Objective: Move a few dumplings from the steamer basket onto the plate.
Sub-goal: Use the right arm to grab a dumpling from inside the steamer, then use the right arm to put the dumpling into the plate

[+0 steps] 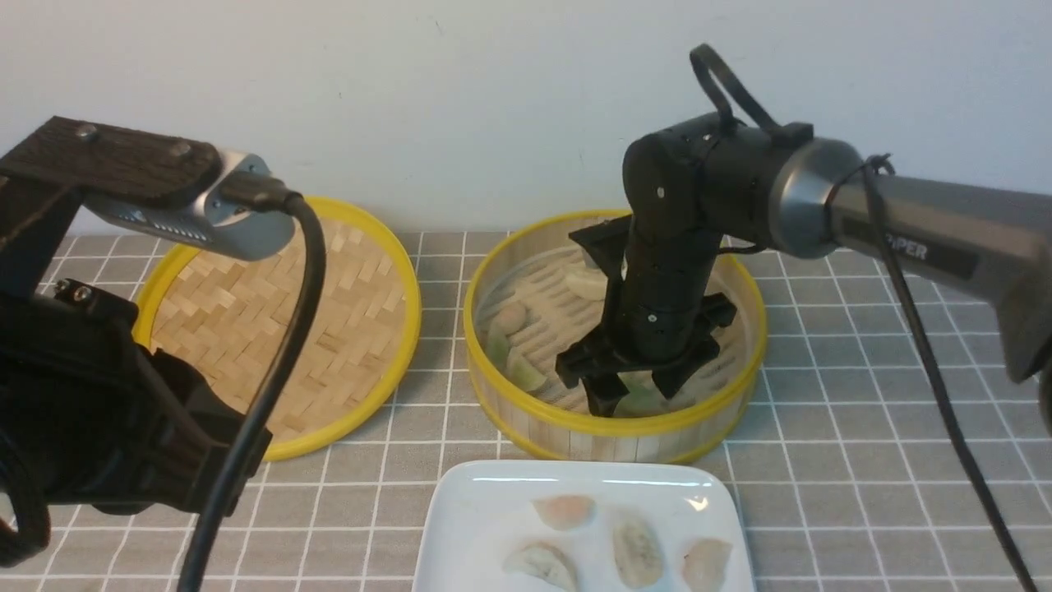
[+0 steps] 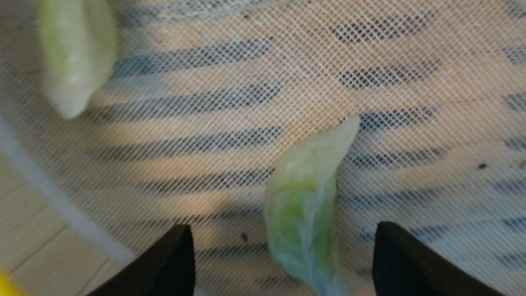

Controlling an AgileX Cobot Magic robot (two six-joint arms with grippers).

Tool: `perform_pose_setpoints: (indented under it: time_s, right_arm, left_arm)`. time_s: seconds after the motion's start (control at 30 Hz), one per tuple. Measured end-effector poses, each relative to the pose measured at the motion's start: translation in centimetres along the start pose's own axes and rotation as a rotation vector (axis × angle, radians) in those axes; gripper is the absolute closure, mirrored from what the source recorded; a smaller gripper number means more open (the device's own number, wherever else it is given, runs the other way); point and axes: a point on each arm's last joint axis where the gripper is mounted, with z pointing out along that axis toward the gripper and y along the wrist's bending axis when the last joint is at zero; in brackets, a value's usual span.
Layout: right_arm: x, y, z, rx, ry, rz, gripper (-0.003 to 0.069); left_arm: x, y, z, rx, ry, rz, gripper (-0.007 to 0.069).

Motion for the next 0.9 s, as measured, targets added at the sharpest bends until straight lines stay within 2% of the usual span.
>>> perform_pose_setpoints:
  time_s: [0.03, 0.13, 0.2, 0.23, 0.27, 0.37, 0.53, 0.57, 0.63, 0.73, 0.77, 0.83, 0.9]
  right_arm:
    - [-0.1, -0.2, 0.5, -0.002, 0.006, 0.011, 0.014]
    - [-0.2, -0.6, 0.9, -0.009, 0.014, 0.022, 0.0228]
    - [-0.1, -0.6, 0.9, -0.007, 0.017, 0.009, 0.0341]
    - [-0.1, -0.6, 0.8, -0.01, 0.017, -0.002, 0.0465]
    - [-0.1, -0.6, 0.6, -0.012, 0.014, -0.008, 0.0487]
    - [0.0, -0.5, -0.8, -0.02, -0.01, -0.015, 0.047]
    - [1.3, -0.5, -7.9, -0.036, -0.158, -0.026, 0.0468]
    - [3.0, -0.4, -11.1, -0.055, -0.215, -0.026, 0.0468]
    - [5.7, 0.0, -14.0, -0.086, -0.255, -0.033, 0.0468]
    - [8.9, 0.8, -14.2, -0.114, -0.23, -0.043, 0.0468]
    - [11.0, 1.2, -13.4, -0.132, -0.165, -0.044, 0.0468]
    - [12.6, 1.8, -12.3, -0.149, -0.112, -0.048, 0.0468]
    - [14.9, 2.7, -8.9, -0.177, -0.047, -0.048, 0.0468]
  left_arm:
    - [0.0, 0.0, 0.0, 0.0, 0.0, 0.001, 0.063]
    - [0.0, 0.0, 0.0, 0.0, 0.0, 0.003, 0.063]
    - [0.0, 0.0, 0.0, 0.0, -0.001, 0.003, 0.063]
    - [0.0, 0.0, 0.0, 0.0, -0.001, 0.004, 0.063]
    - [0.0, 0.0, 0.0, 0.0, -0.003, 0.011, 0.063]
    - [-0.1, 0.0, 0.0, 0.0, -0.011, 0.021, 0.063]
    - [-0.1, 0.0, 0.0, 0.0, -0.016, 0.039, 0.063]
    - [-0.2, 0.0, 0.0, 0.0, -0.017, 0.043, 0.063]
    - [-0.2, 0.0, 0.0, -0.002, -0.02, 0.046, 0.063]
    - [-0.3, 0.0, 0.0, -0.001, -0.029, 0.045, 0.063]
    - [-0.3, 0.0, 0.0, -0.001, -0.036, 0.045, 0.063]
    - [-0.4, 0.0, 0.0, -0.001, -0.04, 0.046, 0.063]
    - [-0.4, 0.0, 0.0, -0.001, -0.042, 0.047, 0.063]
